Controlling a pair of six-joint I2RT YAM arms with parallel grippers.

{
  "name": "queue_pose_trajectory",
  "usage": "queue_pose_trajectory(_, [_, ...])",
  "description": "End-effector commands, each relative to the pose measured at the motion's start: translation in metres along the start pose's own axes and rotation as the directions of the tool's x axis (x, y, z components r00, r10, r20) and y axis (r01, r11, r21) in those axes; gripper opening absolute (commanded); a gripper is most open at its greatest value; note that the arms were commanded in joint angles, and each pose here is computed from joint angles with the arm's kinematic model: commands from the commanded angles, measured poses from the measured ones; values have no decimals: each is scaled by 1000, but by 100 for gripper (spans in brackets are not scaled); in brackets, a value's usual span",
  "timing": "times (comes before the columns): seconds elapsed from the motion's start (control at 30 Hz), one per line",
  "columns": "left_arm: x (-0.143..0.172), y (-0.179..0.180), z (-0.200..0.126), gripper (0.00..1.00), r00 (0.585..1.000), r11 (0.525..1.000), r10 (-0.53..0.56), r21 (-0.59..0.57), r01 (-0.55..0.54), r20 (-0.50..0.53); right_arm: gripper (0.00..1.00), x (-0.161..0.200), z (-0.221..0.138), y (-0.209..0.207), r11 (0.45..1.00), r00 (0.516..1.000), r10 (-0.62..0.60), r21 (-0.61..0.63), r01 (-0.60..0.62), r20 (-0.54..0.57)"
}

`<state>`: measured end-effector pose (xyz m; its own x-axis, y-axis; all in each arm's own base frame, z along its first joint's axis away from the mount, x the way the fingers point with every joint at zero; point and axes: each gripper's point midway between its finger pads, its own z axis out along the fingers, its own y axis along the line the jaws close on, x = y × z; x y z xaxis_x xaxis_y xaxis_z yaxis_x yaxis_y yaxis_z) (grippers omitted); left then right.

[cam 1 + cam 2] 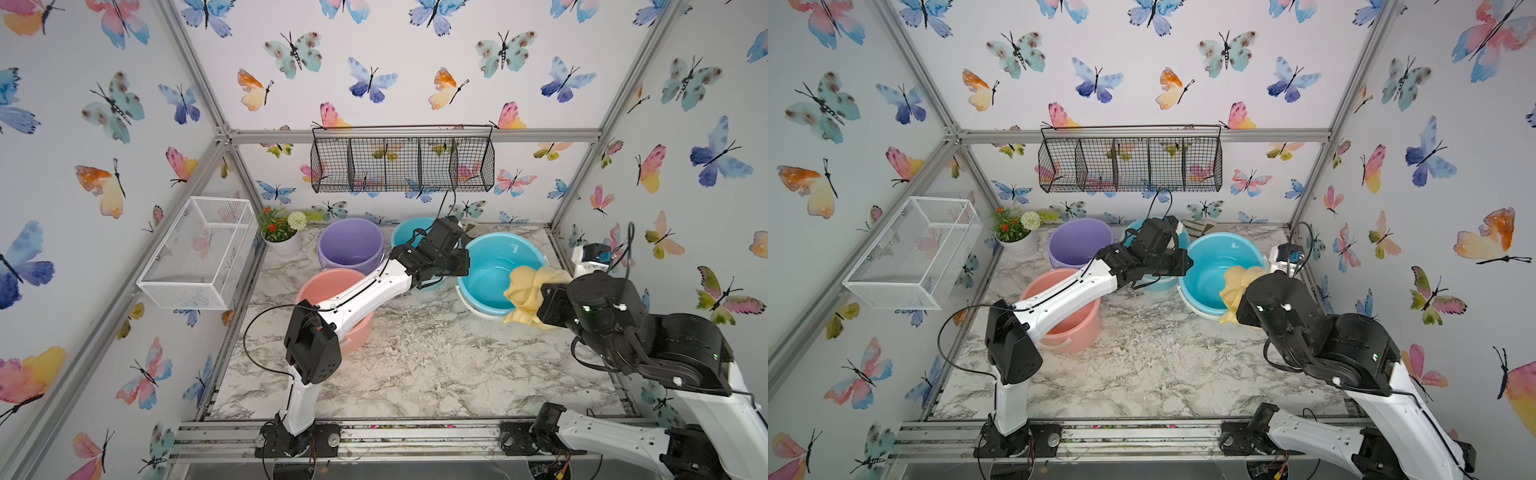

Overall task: Wipe the inside of the bucket with a cloth
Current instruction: Place the bucket at the center of the board.

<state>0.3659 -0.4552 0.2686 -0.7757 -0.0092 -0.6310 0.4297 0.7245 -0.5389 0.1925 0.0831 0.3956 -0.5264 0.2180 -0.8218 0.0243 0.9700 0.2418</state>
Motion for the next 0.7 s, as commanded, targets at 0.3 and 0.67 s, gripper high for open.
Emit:
queue_pose_trajectory(0.3, [-47,-6,87,0,972,982,-152,137,128,178,2,12,-6,0,999,997,-9,-43,6,-72])
queue_pose_trajectory(0.67, [-36,21,123,1,962,984,-167,94,150,214,2,22,-1,0,999,995,-20,-39,17,-98])
